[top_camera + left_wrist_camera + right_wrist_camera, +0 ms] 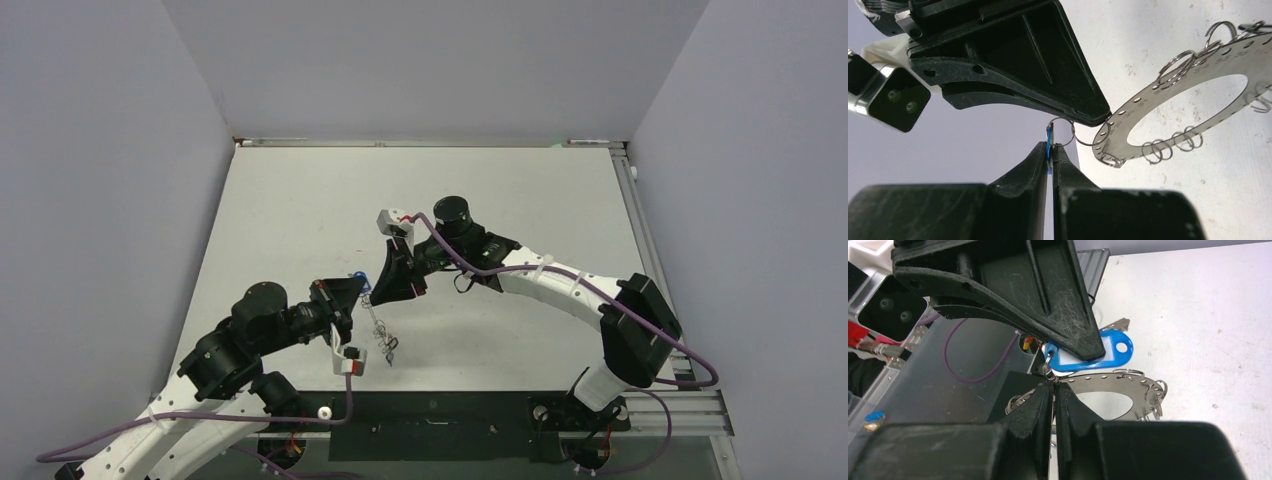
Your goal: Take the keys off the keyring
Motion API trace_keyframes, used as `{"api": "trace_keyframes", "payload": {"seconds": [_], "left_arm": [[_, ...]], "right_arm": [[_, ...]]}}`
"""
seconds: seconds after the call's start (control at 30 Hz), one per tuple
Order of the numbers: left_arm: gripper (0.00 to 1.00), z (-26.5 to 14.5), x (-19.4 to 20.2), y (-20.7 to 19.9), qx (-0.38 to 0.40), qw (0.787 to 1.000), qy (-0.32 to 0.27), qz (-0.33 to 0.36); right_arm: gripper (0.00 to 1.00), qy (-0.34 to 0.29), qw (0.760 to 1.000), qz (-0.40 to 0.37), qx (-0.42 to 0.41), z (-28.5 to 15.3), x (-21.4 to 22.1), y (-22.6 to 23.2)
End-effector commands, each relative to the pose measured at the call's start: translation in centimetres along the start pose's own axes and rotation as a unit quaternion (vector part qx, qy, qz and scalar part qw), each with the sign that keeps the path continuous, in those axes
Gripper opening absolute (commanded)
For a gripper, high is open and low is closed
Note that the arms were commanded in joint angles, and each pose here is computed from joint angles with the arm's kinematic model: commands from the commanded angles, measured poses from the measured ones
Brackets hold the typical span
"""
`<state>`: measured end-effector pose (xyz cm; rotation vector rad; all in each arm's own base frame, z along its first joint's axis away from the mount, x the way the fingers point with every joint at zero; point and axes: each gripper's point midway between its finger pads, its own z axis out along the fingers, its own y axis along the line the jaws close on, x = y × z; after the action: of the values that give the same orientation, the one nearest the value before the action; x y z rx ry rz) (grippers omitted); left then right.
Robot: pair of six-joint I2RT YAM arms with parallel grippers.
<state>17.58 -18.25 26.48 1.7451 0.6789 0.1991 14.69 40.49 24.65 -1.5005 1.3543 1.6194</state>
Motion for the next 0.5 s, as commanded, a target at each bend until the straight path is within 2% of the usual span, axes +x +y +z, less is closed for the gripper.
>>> {"api": "trace_keyframes", "payload": {"seconds": [0.0, 0.23, 0.47], "left_arm": [[0.00, -1.0, -0.3, 3.6, -0.067, 0.997, 0.004, 0.037], [0.00, -1.2, 0.4, 3.0, -0.066, 0.997, 0.022, 0.033], [0.00, -1.0, 1.1, 2.3, -0.062, 0.997, 0.036, 0.028]], "right_arm": [[0.05, -0.059, 0.998, 0.009, 0.016, -0.9, -3.6, 0.4], [0.05, -0.081, 0.995, 0.039, 0.034, -1.7, -4.3, -0.2], [0.05, -0.125, 0.992, 0.031, 0.014, -2.5, -5.7, 0.8]]}}
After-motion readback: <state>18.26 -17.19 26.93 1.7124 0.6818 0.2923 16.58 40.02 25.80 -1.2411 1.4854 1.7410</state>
